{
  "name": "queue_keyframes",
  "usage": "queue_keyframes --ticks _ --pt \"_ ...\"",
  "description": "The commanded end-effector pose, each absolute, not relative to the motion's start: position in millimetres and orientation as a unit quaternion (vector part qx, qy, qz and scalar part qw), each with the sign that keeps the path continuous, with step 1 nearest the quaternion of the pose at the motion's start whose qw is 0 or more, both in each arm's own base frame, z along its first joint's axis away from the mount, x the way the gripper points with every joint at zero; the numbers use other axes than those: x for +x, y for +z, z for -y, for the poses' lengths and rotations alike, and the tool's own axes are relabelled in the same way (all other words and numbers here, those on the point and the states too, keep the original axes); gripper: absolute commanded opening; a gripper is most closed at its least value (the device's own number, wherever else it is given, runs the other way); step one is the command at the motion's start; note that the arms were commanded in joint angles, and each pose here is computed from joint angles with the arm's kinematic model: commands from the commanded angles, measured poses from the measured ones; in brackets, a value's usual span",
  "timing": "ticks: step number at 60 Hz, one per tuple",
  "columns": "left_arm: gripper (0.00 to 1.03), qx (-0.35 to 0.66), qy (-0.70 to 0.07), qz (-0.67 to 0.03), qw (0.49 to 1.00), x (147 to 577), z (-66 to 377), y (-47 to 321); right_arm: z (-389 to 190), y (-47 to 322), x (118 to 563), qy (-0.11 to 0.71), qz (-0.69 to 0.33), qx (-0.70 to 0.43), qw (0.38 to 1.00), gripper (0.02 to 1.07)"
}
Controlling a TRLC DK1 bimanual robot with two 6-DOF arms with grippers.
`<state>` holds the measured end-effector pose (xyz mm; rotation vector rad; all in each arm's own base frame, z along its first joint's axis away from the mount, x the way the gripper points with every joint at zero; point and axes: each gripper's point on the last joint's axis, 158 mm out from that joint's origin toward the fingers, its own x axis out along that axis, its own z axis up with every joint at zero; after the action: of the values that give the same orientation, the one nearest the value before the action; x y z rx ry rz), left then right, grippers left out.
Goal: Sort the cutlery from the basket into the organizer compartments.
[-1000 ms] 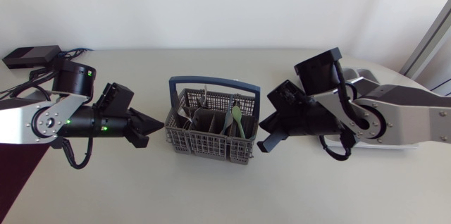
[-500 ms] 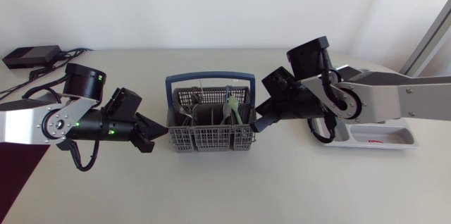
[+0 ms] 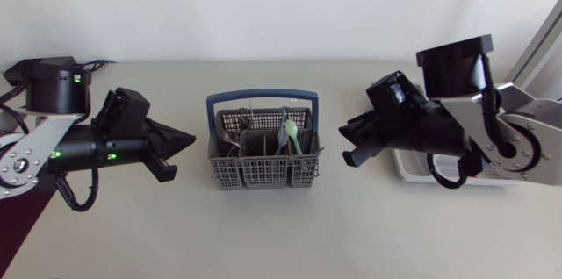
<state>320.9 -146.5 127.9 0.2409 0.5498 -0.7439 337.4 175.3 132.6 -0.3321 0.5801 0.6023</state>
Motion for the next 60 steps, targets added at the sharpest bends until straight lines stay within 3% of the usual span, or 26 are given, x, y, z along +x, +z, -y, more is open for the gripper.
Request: queue_keyframes --ticks 1,25,60 --pt "0.07 0.131 -0.367 -0.263 0.883 307.7 150.9 122.2 -170.5 117.9 317.5 0.307 -0.289 -0.174 0.890 0.54" --pt "0.07 0.184 -0.369 -0.236 0.880 284.4 169.3 114.3 -196.8 101.5 270.6 0.386 -0.214 -0.233 0.866 0.58" --pt "0.06 0.209 -0.364 -0.213 0.882 282.9 179.1 111.6 -215.3 92.5 297.6 0.383 -0.175 -0.261 0.869 0.57"
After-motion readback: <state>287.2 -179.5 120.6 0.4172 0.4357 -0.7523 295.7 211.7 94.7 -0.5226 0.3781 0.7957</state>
